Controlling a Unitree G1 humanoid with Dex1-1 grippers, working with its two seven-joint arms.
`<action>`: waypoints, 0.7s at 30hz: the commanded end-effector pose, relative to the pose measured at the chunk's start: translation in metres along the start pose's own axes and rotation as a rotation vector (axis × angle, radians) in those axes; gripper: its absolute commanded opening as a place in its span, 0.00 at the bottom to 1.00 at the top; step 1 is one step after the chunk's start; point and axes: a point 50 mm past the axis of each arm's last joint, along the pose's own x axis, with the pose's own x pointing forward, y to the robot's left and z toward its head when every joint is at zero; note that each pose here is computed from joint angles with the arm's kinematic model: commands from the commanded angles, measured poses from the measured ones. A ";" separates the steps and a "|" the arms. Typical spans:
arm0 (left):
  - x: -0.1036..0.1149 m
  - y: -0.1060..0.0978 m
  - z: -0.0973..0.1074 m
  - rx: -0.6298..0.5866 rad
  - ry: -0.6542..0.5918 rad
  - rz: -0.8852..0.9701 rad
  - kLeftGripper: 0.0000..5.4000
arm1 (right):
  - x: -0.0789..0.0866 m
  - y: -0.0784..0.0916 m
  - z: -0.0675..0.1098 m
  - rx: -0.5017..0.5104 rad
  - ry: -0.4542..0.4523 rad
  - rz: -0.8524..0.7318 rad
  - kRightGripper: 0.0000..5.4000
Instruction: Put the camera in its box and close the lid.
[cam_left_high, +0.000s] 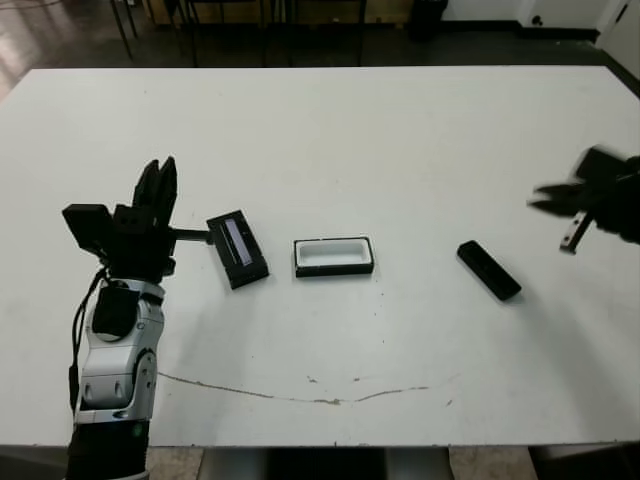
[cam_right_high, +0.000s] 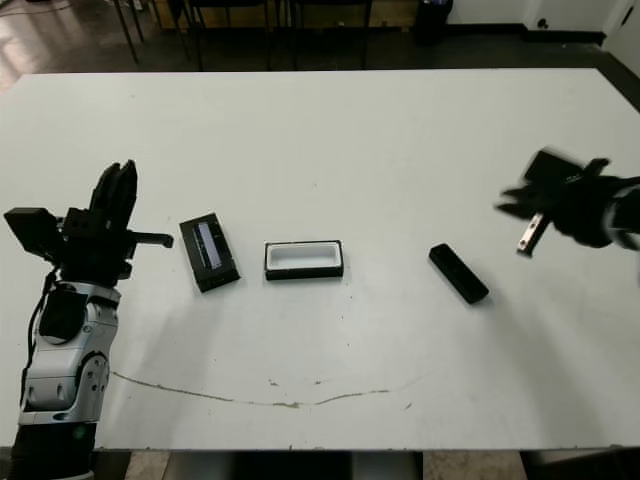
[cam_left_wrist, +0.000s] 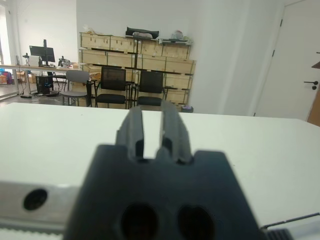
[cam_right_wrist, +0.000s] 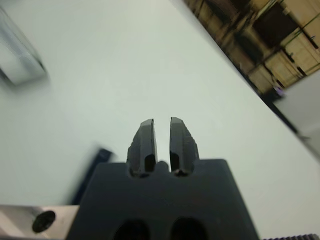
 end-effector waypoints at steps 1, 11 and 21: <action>-0.005 0.004 -0.006 0.006 0.045 0.012 0.00 | -0.006 0.021 -0.003 0.141 -0.094 -0.060 0.00; -0.007 0.006 -0.007 0.016 0.047 0.006 0.00 | -0.008 0.062 -0.025 0.257 -0.081 -0.211 0.10; -0.007 0.005 -0.007 0.015 0.049 0.010 0.00 | -0.005 0.074 -0.034 0.291 -0.019 -0.168 0.50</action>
